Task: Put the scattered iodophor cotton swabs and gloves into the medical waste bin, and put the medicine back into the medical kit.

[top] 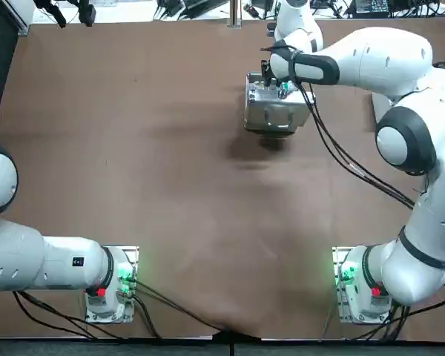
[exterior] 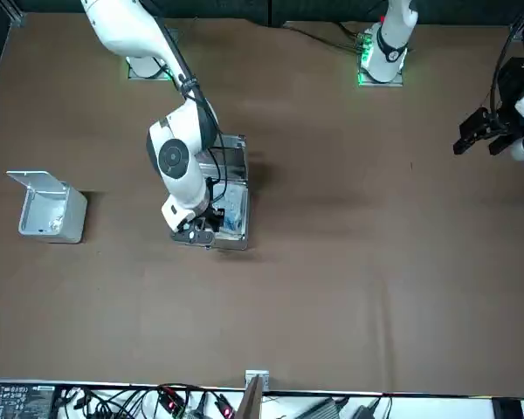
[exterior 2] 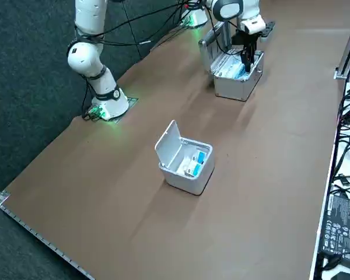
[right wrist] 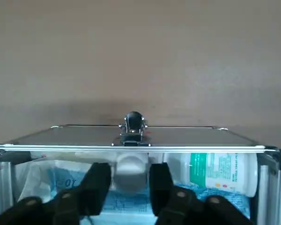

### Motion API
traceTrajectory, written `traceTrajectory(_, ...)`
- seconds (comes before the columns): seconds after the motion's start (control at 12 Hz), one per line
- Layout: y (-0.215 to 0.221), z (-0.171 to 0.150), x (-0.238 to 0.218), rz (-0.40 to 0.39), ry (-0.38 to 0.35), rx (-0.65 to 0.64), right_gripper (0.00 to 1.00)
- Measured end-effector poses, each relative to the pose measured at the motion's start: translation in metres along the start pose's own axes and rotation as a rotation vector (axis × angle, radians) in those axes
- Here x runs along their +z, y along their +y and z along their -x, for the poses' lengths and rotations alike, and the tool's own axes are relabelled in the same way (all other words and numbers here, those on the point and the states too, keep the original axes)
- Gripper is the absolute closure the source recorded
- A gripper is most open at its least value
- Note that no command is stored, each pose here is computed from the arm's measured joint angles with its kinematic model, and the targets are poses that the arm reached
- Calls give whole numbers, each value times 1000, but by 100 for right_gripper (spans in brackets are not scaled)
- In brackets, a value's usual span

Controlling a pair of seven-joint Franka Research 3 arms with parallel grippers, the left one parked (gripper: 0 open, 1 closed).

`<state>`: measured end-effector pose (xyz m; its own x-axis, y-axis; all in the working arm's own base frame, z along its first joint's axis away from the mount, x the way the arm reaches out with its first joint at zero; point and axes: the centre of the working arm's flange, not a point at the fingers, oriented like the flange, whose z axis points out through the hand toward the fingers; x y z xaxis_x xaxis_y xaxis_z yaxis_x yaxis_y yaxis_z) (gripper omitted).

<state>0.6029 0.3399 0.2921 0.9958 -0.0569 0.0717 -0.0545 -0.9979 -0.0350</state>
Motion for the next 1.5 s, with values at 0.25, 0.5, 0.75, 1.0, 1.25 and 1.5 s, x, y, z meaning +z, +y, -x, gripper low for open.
traceTrajectory(0.25,1,-4,-4,0,8,2,17)
traceTrajectory(0.5,3,-8,-15,7,5,7,7)
traceTrajectory(0.75,8,-15,-40,18,-1,18,2)
traceTrajectory(1.0,41,-33,-98,25,20,48,0)
traceTrajectory(1.25,94,-42,-152,50,-8,-15,0)
traceTrajectory(1.5,148,-41,-208,64,-33,-95,0)
